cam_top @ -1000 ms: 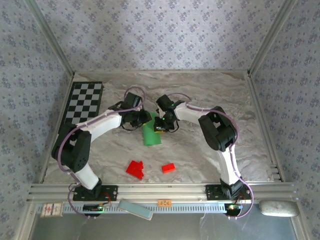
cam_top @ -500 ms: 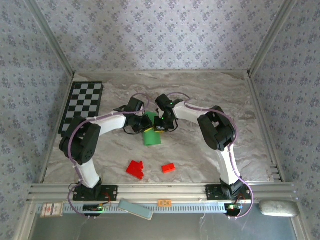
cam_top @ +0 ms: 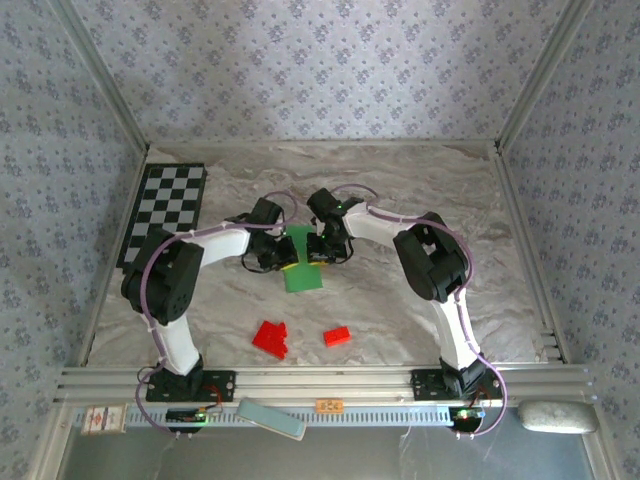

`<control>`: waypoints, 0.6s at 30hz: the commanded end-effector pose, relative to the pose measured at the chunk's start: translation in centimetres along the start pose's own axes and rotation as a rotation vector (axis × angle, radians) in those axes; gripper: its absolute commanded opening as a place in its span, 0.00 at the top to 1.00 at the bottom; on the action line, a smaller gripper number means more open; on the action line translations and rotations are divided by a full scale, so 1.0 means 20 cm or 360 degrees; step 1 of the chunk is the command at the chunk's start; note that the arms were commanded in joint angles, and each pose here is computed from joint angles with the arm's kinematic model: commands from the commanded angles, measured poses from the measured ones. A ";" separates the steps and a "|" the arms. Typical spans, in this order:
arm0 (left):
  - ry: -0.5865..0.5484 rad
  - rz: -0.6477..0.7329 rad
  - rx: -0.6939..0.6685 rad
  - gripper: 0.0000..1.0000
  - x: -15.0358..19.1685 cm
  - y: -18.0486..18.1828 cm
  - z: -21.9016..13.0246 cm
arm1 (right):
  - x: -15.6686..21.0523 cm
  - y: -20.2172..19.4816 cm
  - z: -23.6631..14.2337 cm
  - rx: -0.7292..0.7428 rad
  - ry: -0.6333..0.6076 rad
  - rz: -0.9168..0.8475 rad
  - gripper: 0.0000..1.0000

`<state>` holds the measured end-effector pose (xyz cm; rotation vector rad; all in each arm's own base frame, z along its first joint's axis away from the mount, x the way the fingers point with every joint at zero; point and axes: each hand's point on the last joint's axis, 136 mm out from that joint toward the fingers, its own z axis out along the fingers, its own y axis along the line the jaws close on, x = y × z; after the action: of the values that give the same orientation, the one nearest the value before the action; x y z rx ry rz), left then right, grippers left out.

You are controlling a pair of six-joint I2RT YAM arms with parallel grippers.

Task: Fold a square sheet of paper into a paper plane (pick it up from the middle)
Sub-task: First fold the square sheet of paper in half at the center of the table.

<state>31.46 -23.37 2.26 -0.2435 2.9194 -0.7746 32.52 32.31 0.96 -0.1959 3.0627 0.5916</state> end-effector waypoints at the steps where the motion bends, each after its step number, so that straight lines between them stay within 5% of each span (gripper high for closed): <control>1: 0.0037 0.0008 -0.0085 0.90 0.03 0.14 0.00 | 0.27 -0.55 0.24 0.0672 0.0283 0.0135 0.84; 7: -0.0030 -0.0044 -0.0065 0.91 -0.01 0.24 -0.11 | 0.28 -0.57 0.22 0.0735 0.0284 0.0104 0.84; 14: -0.0196 0.0062 0.0259 0.90 -0.07 -0.06 -0.31 | 0.27 -0.56 0.20 0.0743 0.0273 0.0086 0.84; 18: -0.0170 0.0123 0.0333 0.89 -0.05 -0.17 -0.27 | 0.28 -0.55 0.19 0.0742 0.0283 0.0073 0.84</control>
<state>32.06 -21.60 7.96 -0.1930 2.7236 -0.9297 32.49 32.28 0.98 -0.2180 3.0519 0.4991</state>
